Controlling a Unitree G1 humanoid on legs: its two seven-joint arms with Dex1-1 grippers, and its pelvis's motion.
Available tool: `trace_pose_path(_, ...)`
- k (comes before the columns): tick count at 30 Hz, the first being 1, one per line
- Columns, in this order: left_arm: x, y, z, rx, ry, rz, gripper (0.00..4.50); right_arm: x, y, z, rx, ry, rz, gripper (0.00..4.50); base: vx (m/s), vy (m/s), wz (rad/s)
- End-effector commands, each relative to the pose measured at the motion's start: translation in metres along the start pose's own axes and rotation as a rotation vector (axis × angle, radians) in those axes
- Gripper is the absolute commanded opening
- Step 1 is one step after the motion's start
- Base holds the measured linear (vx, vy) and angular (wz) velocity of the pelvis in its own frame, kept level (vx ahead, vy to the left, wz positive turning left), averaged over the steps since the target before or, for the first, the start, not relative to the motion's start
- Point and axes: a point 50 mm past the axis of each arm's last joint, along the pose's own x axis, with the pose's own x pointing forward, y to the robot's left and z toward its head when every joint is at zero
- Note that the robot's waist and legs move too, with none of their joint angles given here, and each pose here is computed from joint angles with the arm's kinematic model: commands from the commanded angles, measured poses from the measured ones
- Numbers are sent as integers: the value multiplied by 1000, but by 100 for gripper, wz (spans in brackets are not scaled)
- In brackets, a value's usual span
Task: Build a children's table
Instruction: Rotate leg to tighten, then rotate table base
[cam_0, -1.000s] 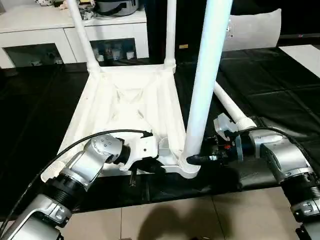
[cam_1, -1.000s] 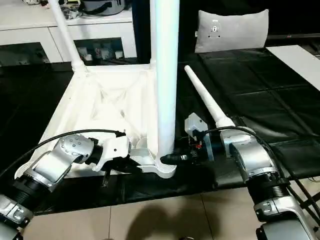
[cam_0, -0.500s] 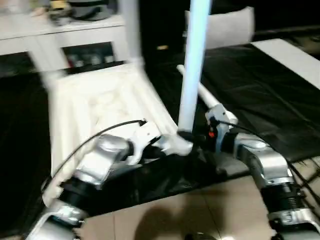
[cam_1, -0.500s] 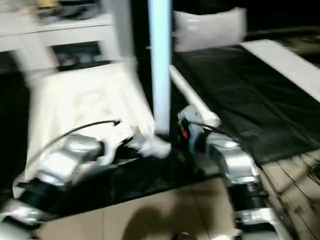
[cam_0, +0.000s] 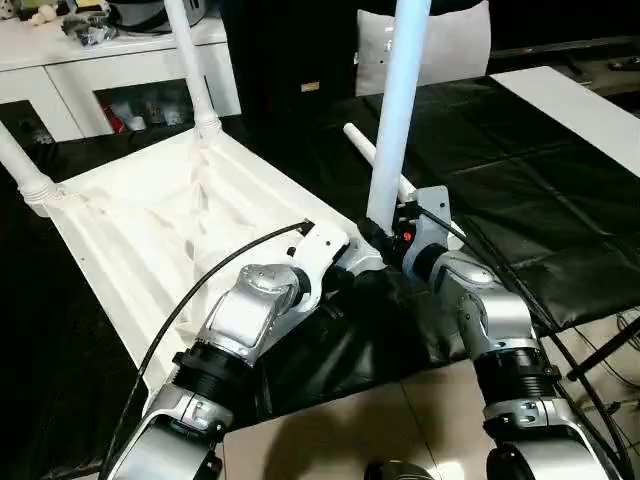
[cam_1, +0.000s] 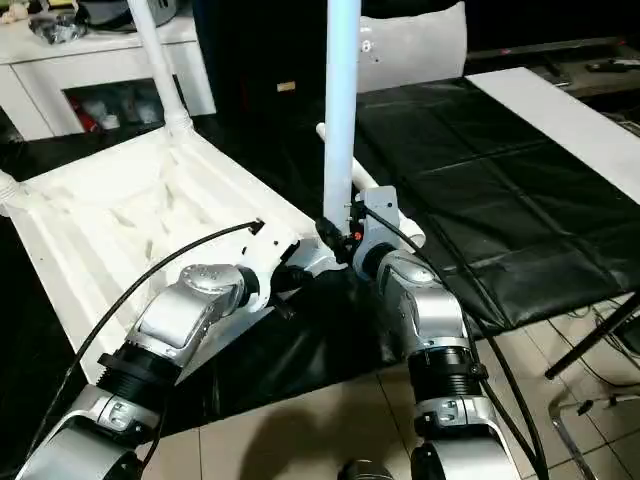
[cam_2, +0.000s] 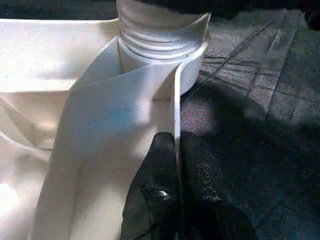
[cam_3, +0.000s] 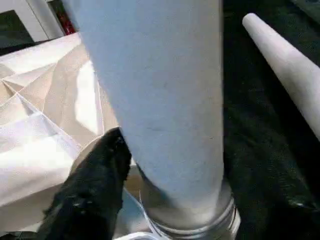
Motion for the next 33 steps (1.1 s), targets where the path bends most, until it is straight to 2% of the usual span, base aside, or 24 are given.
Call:
trace_pose_path(1, -4, 7, 12, 38, -39, 40, 0, -2, 6, -8, -23, 34, 27, 338, 0, 0, 0)
trace_pose_path(6, -3, 19, 13, 27, -31, 112, 0, -16, 0, -3, -9, -10, 18, 382, 0, 0, 0)
trace_pose_path(7, -3, 21, 13, 32, -29, 121, 44, -20, 0, -3, -8, -17, 25, 392, 0, 0, 0)
trace_pose_path(11, -4, 29, 14, 40, -40, 170, 61, -32, 2, -4, -28, -7, 36, 428, 0, 0, 0)
trace_pose_path(14, -4, 32, 18, 41, -63, 179, 97, -35, 1, -6, -34, 1, 19, 445, 0, 0, 0)
trace_pose_path(19, -12, 35, 32, 50, -168, 175, 139, -39, -1, -9, -45, 30, -39, 450, 0, 0, 0)
trace_pose_path(21, -20, 38, 38, 76, -209, 183, 147, -42, 8, -11, -37, 58, 24, 450, 0, 0, 0)
trace_pose_path(22, -22, 39, 39, 79, -212, 187, 175, -42, 9, -11, -38, 61, 32, 450, 0, 0, 0)
trace_pose_path(25, -33, 46, 39, 69, -223, 213, 182, -42, 14, -13, -50, 75, 59, 450, 0, 0, 0)
trace_pose_path(28, -64, 71, 39, 76, -225, 365, 182, -43, 23, -18, -60, 131, 124, 450, 0, 0, 0)
trace_pose_path(29, -80, 85, 36, 79, -205, 446, 182, -43, 25, -20, -52, 156, 129, 450, 0, 0, 0)
trace_pose_path(31, -87, 92, 33, 80, -193, 481, 182, -43, 25, -21, -45, 168, 128, 450, 0, 0, 0)
trace_pose_path(33, -112, 113, 23, 109, -120, 608, 165, -42, 24, -25, -38, 194, 109, 450, 0, 0, 0)
